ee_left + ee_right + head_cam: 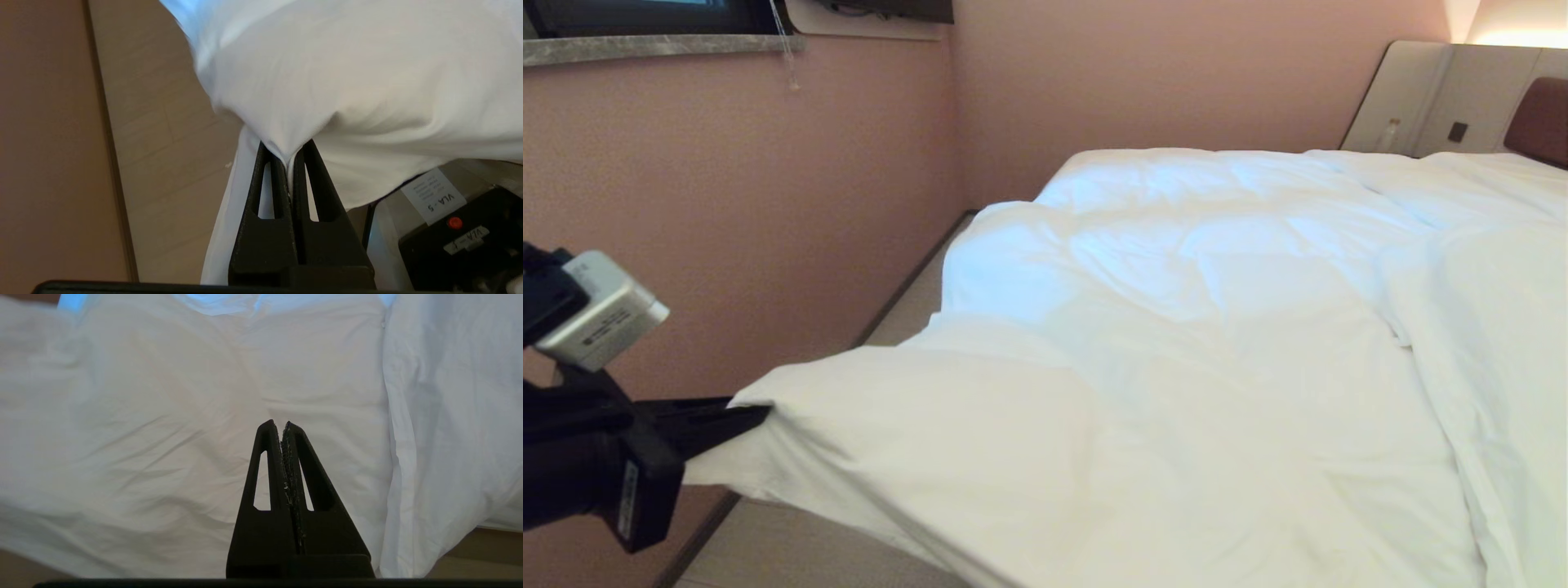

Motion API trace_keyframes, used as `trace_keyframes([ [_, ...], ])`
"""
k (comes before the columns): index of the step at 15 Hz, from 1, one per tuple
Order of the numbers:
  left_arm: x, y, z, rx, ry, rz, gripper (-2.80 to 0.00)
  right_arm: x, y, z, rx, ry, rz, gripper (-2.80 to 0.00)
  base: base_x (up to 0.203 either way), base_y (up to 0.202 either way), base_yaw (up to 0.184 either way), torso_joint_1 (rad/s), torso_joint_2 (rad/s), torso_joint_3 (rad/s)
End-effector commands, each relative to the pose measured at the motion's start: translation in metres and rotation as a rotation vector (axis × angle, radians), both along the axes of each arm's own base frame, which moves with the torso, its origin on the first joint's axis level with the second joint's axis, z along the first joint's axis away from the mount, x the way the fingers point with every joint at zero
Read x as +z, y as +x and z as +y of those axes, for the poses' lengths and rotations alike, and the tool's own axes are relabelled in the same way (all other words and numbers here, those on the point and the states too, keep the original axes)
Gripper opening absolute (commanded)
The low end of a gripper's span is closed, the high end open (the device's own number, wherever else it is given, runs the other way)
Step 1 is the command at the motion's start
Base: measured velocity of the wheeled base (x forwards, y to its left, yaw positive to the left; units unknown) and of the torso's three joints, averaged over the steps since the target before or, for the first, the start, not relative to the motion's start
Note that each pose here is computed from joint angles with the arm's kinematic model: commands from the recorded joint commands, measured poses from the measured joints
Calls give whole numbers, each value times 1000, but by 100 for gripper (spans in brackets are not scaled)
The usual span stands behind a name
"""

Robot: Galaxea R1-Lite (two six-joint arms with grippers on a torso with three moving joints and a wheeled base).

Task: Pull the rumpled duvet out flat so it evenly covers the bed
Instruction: Flatten the corners of the folded blanket

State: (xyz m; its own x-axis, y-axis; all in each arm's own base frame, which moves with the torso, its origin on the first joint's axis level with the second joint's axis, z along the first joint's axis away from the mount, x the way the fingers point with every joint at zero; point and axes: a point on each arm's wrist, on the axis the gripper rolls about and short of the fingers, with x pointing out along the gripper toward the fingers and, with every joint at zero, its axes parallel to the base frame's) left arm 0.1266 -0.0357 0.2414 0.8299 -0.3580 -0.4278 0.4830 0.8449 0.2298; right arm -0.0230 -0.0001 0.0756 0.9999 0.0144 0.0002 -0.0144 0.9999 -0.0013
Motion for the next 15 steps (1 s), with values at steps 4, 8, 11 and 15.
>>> trace_keyframes([
  [4, -1, -41, 11, 23, -14, -35, -280, 0, 0, 0, 1, 0, 2, -280, 0, 0, 0, 0, 0, 0],
  [8, -6, -40, 11, 18, -13, -17, -280, 0, 0, 0, 1, 0, 2, -280, 0, 0, 0, 0, 0, 0],
  [11, -9, -40, 10, 14, -11, -4, -280, 0, 0, 0, 1, 0, 2, -280, 0, 0, 0, 0, 0, 0],
  [15, -10, -44, 12, 22, -9, -12, -280, 0, 0, 0, 1, 0, 2, -280, 0, 0, 0, 0, 0, 0],
])
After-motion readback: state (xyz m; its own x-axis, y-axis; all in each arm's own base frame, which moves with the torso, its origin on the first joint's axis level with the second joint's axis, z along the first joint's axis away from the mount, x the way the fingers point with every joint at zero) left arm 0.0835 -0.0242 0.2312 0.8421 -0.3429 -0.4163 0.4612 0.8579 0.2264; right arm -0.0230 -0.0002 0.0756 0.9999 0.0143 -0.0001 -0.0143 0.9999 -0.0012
